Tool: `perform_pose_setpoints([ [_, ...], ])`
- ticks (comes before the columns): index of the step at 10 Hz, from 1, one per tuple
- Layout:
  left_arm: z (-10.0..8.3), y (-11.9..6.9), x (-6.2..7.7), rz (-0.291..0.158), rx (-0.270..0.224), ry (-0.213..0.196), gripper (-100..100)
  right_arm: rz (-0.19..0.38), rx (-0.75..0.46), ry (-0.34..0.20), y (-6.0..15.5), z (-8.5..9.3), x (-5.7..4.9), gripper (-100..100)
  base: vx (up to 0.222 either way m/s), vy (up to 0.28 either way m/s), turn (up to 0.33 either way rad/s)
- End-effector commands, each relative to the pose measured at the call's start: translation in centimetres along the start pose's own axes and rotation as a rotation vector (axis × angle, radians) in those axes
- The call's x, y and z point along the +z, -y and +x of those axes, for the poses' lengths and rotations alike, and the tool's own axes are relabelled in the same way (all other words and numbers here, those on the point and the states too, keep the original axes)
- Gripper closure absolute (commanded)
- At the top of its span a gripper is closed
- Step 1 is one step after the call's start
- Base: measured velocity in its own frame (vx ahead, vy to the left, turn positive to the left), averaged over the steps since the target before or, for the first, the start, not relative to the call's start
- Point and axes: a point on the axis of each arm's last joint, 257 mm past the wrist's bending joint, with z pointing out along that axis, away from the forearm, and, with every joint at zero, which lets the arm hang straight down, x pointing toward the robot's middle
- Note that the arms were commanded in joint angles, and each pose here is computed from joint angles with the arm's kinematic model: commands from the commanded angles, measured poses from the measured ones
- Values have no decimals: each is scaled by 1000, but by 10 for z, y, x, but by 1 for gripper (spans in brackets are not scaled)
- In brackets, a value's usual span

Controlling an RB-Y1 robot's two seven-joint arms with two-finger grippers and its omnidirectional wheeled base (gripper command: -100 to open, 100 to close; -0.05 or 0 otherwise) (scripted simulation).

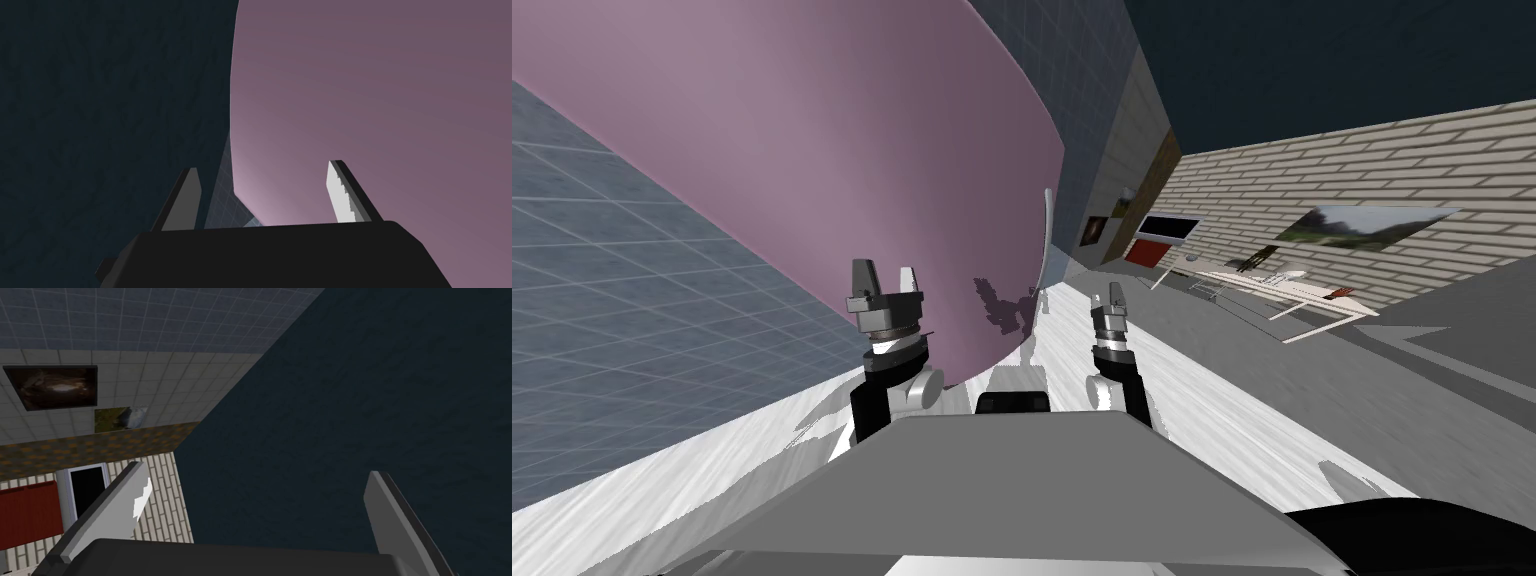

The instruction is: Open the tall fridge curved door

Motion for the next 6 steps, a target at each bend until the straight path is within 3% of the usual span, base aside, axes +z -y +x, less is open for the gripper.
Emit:
perform_pose_setpoints([
  [1,0,0,0,0,0,0,0,0,0,0,0,0,0,0,0,0,0],
  [6,0,0,0,0,0,0,0,0,0,0,0,0,0,0,0,0,0],
])
